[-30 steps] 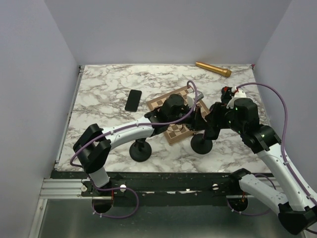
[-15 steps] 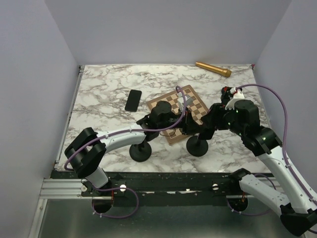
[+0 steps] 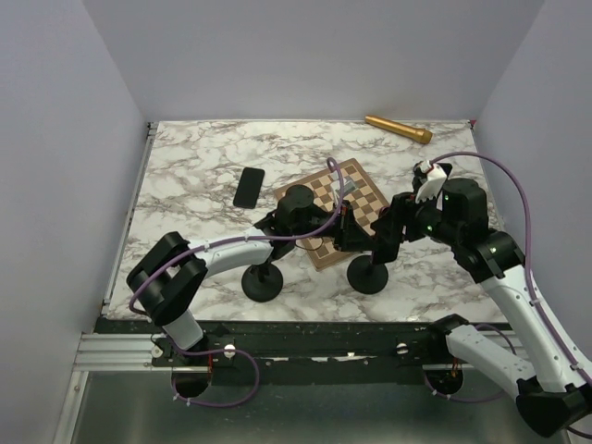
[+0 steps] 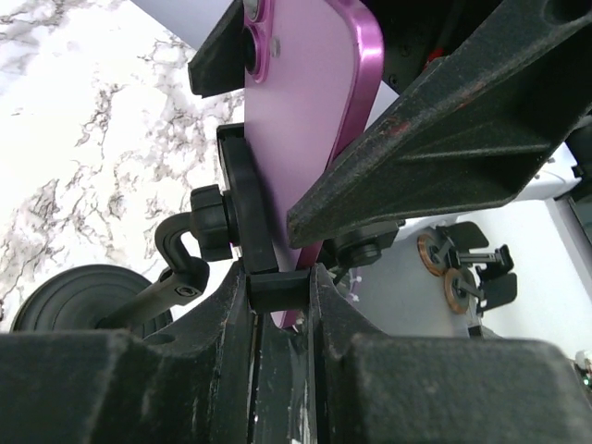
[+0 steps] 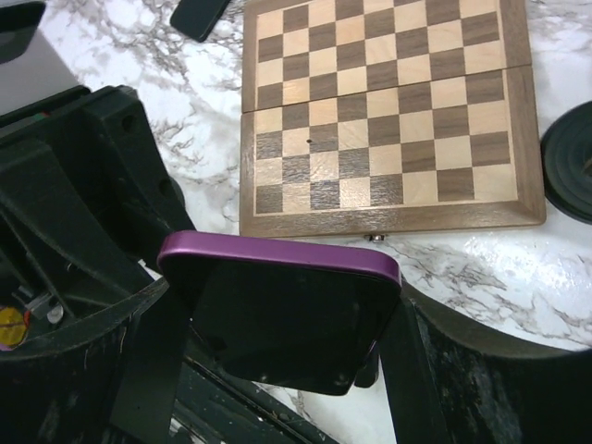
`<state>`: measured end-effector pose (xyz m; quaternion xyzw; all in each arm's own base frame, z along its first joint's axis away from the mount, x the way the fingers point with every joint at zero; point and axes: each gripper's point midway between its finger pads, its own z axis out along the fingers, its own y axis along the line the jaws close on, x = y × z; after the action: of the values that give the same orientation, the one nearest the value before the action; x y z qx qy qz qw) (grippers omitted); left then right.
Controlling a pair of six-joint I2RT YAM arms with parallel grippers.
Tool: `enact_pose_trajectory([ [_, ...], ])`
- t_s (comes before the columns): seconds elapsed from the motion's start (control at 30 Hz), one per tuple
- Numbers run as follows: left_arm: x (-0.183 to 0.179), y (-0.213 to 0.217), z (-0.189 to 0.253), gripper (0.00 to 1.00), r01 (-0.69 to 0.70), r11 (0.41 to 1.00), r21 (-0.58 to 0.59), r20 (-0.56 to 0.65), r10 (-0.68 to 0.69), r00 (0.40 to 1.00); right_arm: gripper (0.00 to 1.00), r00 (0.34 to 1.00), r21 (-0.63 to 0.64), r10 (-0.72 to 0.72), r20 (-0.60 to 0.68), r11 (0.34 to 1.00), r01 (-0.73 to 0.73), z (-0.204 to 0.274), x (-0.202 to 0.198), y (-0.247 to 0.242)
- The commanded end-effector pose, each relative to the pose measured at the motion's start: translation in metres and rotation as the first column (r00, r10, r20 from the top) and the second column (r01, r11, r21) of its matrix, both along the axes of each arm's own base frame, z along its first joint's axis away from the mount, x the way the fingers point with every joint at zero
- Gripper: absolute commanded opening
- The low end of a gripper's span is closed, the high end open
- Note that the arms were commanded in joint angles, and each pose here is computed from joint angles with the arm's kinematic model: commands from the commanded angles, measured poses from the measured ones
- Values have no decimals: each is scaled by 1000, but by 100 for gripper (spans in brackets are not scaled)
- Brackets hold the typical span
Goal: Remove the phone from the phone stand
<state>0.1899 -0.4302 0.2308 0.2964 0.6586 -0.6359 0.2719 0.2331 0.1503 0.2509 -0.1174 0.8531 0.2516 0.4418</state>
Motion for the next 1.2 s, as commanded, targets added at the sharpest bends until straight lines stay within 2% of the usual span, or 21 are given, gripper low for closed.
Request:
enact_pose_trajectory([
  [0.0,-6,0,-9,0,75,997,0,-35,-75,997,1,937,155,330,110,926,-344,49,-40,46],
  [0.27,2,-4,-17,0,49,999,18,-41,-48,998,0,902,267,400,159,862,-430,69,-57,60],
  [0.4,3,-3,-15,0,35,999,31,-24,-34,999,1,955,201,278,103,934,-294,53,-37,45],
  [0.47,3,-3,-13,0,20,999,49,-17,-19,1000,1,988,144,140,58,979,-147,38,-17,29],
  [0.5,3,-3,-12,0,7,998,59,-17,-6,1000,2,992,128,117,48,984,-122,33,-14,25],
  [0.53,2,-4,-11,0,2,998,62,-15,-1,1000,11,997,112,72,34,991,-75,29,-10,19],
  [0.57,2,-6,-7,0,-7,998,58,-6,7,1000,24,999,108,46,22,993,-48,26,-8,16],
  [0.63,0,-8,-2,0,-32,998,61,8,31,999,34,999,102,40,3,994,-40,24,-10,15],
  [0.73,3,-12,2,0,-80,993,88,20,78,997,63,1000,79,-24,-16,997,25,21,-9,5],
  [0.83,5,-14,6,0,-117,988,100,42,113,993,83,997,52,-63,-42,997,65,16,-13,-4],
  [1.0,8,-14,7,0,-151,981,125,59,145,988,100,994,48,-100,-37,994,101,18,-20,-13],
  [1.17,12,-15,3,0,-176,970,171,52,169,984,100,989,26,-149,-25,988,150,21,-22,-24],
])
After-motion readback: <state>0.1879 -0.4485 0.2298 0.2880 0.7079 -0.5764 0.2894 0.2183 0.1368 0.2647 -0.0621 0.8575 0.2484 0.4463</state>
